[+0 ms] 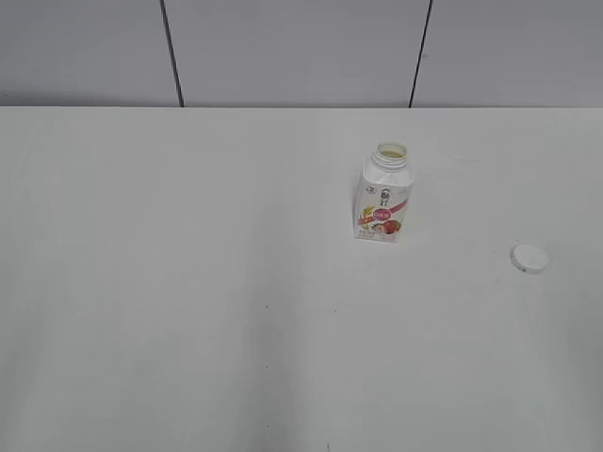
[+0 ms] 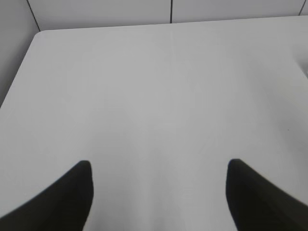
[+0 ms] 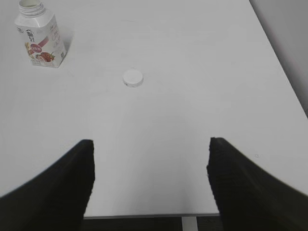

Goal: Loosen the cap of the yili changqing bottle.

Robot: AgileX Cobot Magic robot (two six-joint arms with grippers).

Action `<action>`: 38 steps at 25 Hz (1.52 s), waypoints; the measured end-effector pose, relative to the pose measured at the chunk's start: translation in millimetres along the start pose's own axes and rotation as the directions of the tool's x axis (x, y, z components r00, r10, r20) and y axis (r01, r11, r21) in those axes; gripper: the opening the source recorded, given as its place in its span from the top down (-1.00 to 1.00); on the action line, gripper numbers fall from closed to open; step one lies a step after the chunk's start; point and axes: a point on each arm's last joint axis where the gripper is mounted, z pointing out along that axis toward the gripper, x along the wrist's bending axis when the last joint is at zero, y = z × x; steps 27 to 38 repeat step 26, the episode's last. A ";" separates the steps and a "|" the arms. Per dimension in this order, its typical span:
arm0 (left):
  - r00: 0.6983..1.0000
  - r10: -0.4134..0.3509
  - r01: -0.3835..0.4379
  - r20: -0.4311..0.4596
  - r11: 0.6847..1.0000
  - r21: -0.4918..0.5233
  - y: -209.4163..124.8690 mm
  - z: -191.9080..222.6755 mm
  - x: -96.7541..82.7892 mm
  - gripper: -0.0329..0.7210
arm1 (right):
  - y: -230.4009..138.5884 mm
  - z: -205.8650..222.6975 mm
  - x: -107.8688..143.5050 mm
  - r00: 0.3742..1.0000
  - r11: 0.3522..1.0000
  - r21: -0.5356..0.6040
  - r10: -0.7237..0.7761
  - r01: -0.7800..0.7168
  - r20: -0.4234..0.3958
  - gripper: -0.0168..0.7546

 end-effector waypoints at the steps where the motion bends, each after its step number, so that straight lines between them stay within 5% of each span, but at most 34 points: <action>1: 1.000 0.000 0.000 0.000 1.000 0.000 0.0 0.0 0.0 -0.48 | 0.1 0.0 -0.1 1.000 1.000 -0.001 0.000 0.000 0.001 -0.54; 38: 0.999 0.013 -0.012 0.041 1.000 -0.003 0.0 -0.1 -0.3 -0.48 | 0.1 0.0 -0.2 1.000 1.000 -0.001 0.003 -0.003 0.002 -0.54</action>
